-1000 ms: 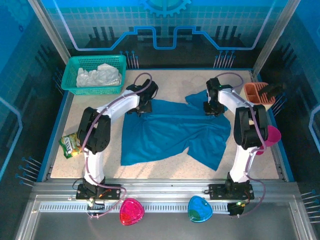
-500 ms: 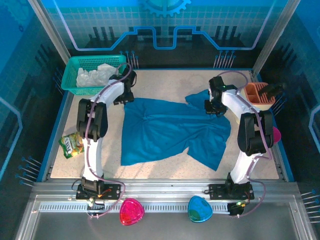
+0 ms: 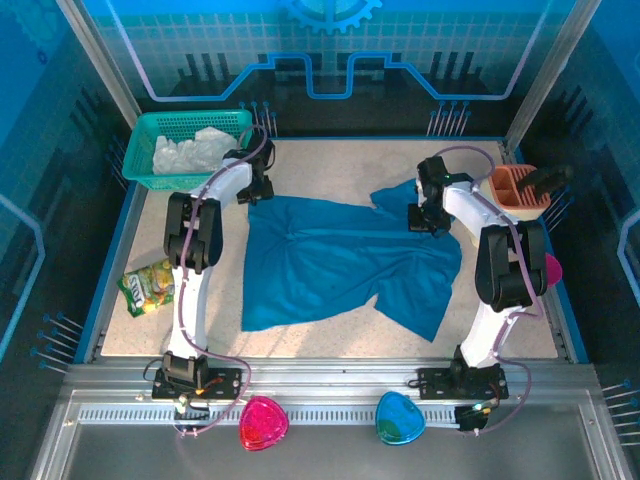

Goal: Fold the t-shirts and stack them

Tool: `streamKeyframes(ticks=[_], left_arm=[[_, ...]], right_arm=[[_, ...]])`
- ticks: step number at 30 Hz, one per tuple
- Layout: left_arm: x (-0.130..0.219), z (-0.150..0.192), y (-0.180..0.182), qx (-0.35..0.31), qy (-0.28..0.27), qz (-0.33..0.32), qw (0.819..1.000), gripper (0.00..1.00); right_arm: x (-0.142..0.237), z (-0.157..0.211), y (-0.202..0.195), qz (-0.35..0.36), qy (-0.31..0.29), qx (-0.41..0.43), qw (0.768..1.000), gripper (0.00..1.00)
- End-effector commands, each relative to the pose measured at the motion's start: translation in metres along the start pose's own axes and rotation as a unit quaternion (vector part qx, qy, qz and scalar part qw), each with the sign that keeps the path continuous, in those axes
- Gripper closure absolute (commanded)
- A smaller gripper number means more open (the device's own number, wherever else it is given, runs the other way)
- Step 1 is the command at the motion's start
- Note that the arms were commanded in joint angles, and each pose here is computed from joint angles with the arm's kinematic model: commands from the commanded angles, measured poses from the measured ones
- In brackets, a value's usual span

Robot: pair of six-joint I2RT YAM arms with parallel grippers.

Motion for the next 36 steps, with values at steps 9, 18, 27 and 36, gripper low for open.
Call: streamKeyframes(ticks=[9, 18, 27, 36], left_arm=[[-0.008, 0.038, -0.020, -0.032, 0.059, 0.045, 0.997, 0.55], [0.047, 0.012, -0.042, -0.073, -0.042, 0.029, 0.996, 0.54], [0.067, -0.028, -0.037, -0.101, -0.086, 0.008, 0.991, 0.49], [0.007, -0.038, -0.049, -0.112, -0.021, 0.073, 0.991, 0.50]], right_arm=[[0.003, 0.004, -0.003, -0.008, 0.002, -0.012, 1.000, 0.97], [0.004, 0.002, 0.000, -0.017, -0.001, -0.015, 1.000, 0.99], [-0.001, 0.007, -0.001, -0.019, 0.002, -0.017, 1.000, 0.99], [0.003, 0.010, -0.005, -0.017, -0.001, -0.017, 1.000, 0.99]])
Point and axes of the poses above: each hand's point on the last joint's axis, 136 mm out from that joint toward the fingers, its own x axis back along the fingers, its own y axis along the line the jaws close on, z = x × y, the point moved 2 cm from there along x, back along the fingers, and after that the axes turned 15 degrees about -x, right-handed, at the moved point
